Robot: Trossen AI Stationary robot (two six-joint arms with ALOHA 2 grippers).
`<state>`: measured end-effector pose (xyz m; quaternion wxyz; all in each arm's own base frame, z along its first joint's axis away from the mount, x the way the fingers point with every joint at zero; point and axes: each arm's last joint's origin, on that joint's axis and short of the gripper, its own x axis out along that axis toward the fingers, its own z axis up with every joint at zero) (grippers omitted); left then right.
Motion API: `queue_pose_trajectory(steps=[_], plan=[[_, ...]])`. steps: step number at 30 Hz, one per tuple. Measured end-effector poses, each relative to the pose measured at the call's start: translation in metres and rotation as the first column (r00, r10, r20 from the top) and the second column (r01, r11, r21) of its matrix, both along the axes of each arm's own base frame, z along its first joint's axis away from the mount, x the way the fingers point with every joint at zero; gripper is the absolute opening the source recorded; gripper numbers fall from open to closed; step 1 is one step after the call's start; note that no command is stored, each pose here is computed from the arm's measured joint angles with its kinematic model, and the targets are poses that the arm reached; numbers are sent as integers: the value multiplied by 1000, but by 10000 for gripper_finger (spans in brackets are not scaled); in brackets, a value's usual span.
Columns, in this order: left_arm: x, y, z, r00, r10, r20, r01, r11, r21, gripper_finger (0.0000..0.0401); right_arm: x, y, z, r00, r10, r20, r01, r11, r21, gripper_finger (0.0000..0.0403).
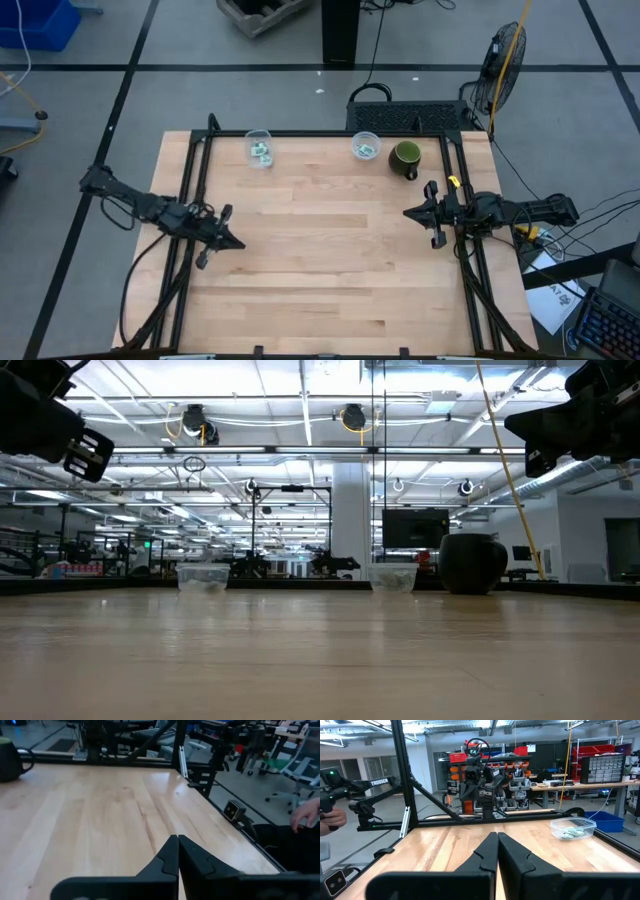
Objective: Pick and place items into bin
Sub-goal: Return to Home Position
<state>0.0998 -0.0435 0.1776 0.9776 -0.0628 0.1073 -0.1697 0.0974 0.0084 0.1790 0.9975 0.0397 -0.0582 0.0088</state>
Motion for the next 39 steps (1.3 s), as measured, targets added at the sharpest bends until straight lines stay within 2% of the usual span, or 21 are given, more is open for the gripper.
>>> queue_pose_trajectory(steps=[8,13,17,24,28,31,39], plan=[[-19,7,3,993,-62,96,59,997,41,6,0,0,0,1000,0,0,0,1000,0,4],[-20,6,5,986,-119,120,107,989,101,4,0,0,0,1000,0,-4,0,1000,-1,4],[-20,7,-6,989,-132,68,115,972,206,10,0,0,-1,1000,0,-7,0,1000,-1,4],[-17,6,-8,974,-197,115,165,957,240,8,0,0,0,1000,0,-5,0,1000,-1,4],[-15,8,-8,986,-110,123,71,957,283,6,0,0,0,1000,0,-4,0,1000,-1,4],[-14,10,-8,991,-49,125,12,960,281,21,0,0,0,1000,0,-4,0,1000,-1,4],[-14,10,-8,991,-29,127,-9,959,284,53,0,0,0,1000,0,-5,0,1000,-1,4]])
